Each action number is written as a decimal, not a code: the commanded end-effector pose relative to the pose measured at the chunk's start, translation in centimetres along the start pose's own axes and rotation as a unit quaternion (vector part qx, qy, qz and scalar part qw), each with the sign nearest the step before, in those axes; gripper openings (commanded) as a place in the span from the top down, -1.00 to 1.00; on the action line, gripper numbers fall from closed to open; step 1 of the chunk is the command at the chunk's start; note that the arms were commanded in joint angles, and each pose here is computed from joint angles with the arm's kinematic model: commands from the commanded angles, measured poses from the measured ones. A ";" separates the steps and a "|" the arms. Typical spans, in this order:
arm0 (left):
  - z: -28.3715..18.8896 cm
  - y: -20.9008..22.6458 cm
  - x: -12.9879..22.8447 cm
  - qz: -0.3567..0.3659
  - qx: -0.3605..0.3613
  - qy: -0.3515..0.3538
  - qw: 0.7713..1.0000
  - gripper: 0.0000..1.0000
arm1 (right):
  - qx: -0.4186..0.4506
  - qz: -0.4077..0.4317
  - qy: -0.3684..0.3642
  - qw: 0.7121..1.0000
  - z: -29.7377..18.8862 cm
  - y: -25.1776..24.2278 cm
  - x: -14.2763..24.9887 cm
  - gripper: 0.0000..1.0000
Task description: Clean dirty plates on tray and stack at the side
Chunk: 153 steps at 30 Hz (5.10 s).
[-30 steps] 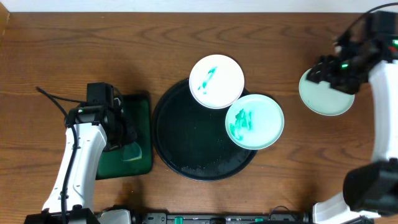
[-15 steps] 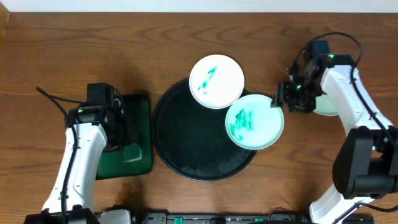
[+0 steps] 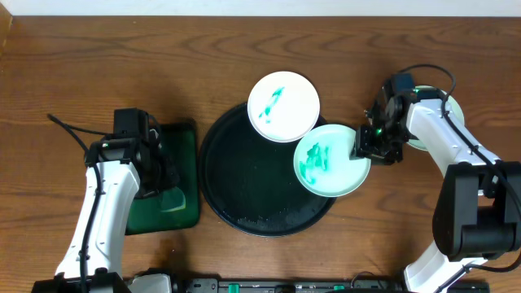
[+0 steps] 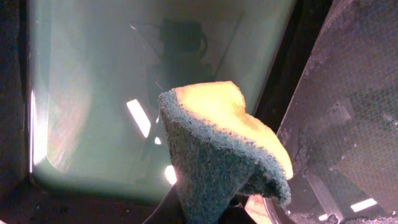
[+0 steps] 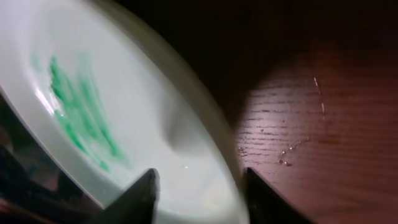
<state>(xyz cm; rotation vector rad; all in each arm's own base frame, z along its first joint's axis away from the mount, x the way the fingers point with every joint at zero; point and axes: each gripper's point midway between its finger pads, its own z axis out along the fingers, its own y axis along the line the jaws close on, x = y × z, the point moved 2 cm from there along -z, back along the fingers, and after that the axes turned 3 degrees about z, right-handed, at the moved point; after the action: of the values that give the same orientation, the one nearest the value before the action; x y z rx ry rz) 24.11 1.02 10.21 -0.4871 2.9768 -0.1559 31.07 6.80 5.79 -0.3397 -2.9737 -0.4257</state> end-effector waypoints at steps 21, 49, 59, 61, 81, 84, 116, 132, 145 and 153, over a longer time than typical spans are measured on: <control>-0.6 0.0 -0.7 -0.007 0.001 -0.011 1.000 0.85 | 0.008 -0.007 0.006 1.000 0.3 0.5 0.7 0.97; 0.0 0.9 -2.1 -0.016 -0.033 -0.033 0.999 0.85 | 0.003 -0.160 0.064 0.985 8.6 10.2 5.6 0.97; 6.0 1.1 -2.9 -0.020 -0.043 0.035 0.998 0.85 | -0.004 -0.178 0.061 0.982 8.8 10.9 5.9 0.97; 6.6 1.3 -2.8 -0.020 -0.048 0.043 0.998 0.85 | -0.003 -0.179 0.062 0.982 8.8 10.9 5.9 0.97; 2.7 0.9 -3.7 -0.043 -0.035 -0.025 0.998 0.86 | 0.000 -0.189 0.076 0.979 8.7 10.6 6.5 0.97; 0.0 0.7 -3.9 -0.053 -0.026 -0.071 0.996 0.86 | 0.000 -0.189 0.076 0.979 8.7 10.6 6.5 0.97; 4.7 -19.2 3.4 0.212 0.307 0.090 0.923 0.85 | -0.011 -0.188 0.081 0.979 8.7 10.9 6.7 0.97; 13.9 -12.6 3.3 0.203 0.007 0.094 0.975 0.86 | -0.007 -0.180 0.085 0.980 8.7 10.7 6.8 0.97; 12.7 -6.4 1.5 0.148 -0.197 0.042 0.968 0.86 | -0.006 -0.176 0.086 0.981 8.7 10.7 6.9 0.97; 13.3 -13.9 5.2 0.270 0.074 0.137 0.950 0.86 | -0.003 -0.175 0.088 0.981 8.7 10.5 7.0 0.98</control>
<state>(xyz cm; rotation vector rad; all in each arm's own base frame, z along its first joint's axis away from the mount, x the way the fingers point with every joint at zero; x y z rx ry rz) 27.99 -15.12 1.89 0.2113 3.0967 -0.2949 27.02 20.42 2.04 0.2201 -2.8905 -0.4979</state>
